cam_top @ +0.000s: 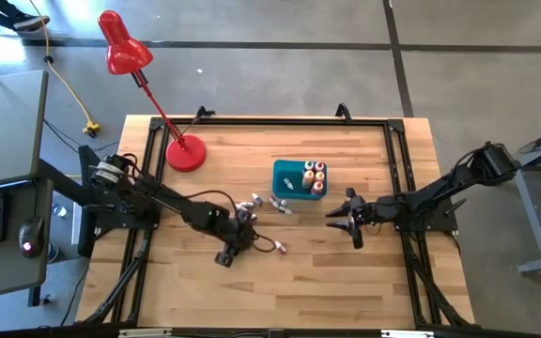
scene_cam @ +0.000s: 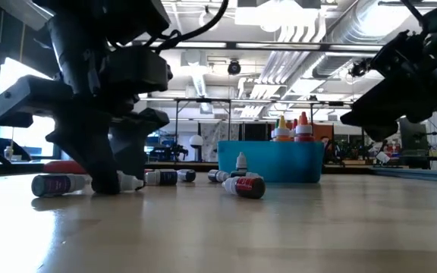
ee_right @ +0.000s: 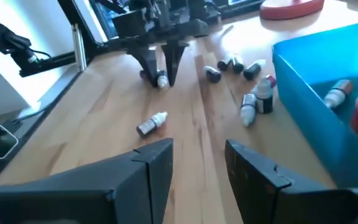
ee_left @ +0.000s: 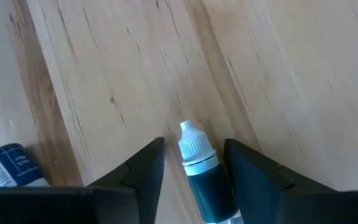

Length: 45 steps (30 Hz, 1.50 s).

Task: Pick & Place food coloring
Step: Put the bottom small green food coloring bottle into the blue bin, then put the bottom small black food coloring bottle into the blue bin

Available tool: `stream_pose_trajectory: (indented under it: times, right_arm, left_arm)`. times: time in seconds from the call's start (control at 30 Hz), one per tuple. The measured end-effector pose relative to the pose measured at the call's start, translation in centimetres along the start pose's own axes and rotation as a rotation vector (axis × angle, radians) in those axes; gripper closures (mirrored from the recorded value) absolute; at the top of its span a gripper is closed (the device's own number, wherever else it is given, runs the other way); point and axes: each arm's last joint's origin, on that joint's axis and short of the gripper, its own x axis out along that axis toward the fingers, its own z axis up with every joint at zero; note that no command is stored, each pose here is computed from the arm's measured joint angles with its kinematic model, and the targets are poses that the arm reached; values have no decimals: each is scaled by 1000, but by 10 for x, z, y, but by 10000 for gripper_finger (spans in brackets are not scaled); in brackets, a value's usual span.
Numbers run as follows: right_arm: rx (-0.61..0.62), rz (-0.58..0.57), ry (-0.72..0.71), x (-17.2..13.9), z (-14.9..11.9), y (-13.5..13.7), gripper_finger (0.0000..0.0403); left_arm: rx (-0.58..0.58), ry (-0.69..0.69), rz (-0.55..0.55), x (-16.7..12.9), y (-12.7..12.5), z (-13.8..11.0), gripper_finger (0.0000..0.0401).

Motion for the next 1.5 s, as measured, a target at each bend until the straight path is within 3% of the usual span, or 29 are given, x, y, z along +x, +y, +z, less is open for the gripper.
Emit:
stream_pose_trajectory:
  times: [0.23,0.4,0.47,0.63,0.8,0.97,1.13,1.3,1.5]
  right_arm:
    - [-55,-5,-28,3,6,3,263]
    - [-58,-16,-22,3,5,2,263]
    - [-57,-30,-29,3,6,2,263]
    - [-63,-46,-34,3,6,1,263]
    - [-63,-47,-33,3,6,1,263]
    - [-64,-48,-27,3,5,1,263]
    - [-65,-48,-27,3,5,1,263]
    - [-68,-50,-22,3,5,1,263]
    - [-66,-46,-24,3,5,1,263]
  left_arm:
    - [-52,-7,-3,0,3,2,315]
    - [-53,-43,38,-4,6,18,348]
    - [-39,-81,128,-11,10,31,347]
    - [49,-150,471,-31,31,68,325]
    - [-37,-263,632,-56,82,95,325]
    - [-226,-373,589,-65,141,85,327]
    - [-476,-438,388,-50,185,64,327]
    - [-520,-370,367,-21,201,48,316]
    - [-514,-336,366,-10,203,43,255]
